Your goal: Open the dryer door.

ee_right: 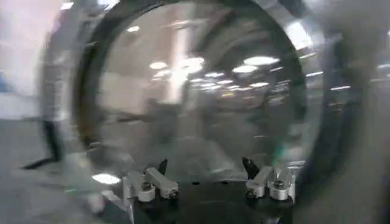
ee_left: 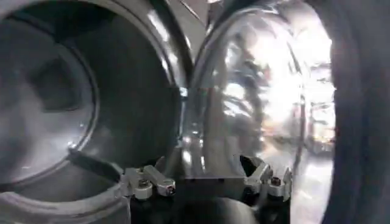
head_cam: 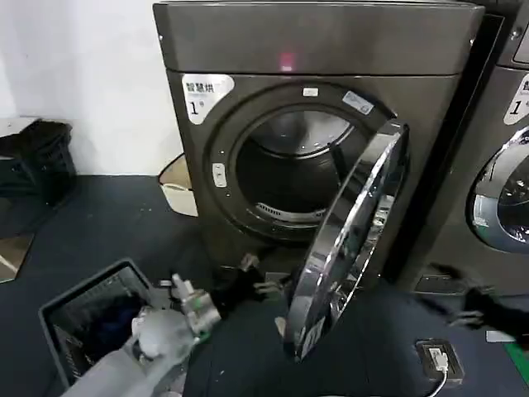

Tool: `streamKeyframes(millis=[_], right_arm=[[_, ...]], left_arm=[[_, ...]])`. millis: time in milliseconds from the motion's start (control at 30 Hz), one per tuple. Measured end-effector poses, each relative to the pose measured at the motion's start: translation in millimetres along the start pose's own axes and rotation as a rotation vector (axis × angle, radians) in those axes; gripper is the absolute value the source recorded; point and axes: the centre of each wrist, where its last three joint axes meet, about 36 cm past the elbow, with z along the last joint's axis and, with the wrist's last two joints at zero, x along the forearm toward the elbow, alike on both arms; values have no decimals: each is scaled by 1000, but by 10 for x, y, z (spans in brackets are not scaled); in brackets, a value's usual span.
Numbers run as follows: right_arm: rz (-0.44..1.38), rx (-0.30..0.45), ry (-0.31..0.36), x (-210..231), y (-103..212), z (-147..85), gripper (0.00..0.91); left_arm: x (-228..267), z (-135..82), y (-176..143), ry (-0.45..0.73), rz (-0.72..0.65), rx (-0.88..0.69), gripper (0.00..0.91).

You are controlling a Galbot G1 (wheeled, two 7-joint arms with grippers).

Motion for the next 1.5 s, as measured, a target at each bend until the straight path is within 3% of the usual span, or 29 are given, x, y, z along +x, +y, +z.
streamKeyframes(millis=[233,333,600,800,1133,1500], right_arm=[[472,79,-8,715,104,-338,907],[678,88,26,948,110,-446,907],[1078,223,152,1605,60,-705,907],[1199,278,208,1966,170,-934,907],[1312,374,231,2258,298,-1409,907],[1331,424,239,2362,301,-1531,907]], left_arm=[[-111,-54,-195,1,88,-1,907],[-193,-43,-272,6,122,2,907],[-568,90,-484,25,214,27,907],[-987,177,-619,16,291,38,907],[-1717,163,-762,6,399,-16,907],[-2395,106,-886,-10,445,-120,907]])
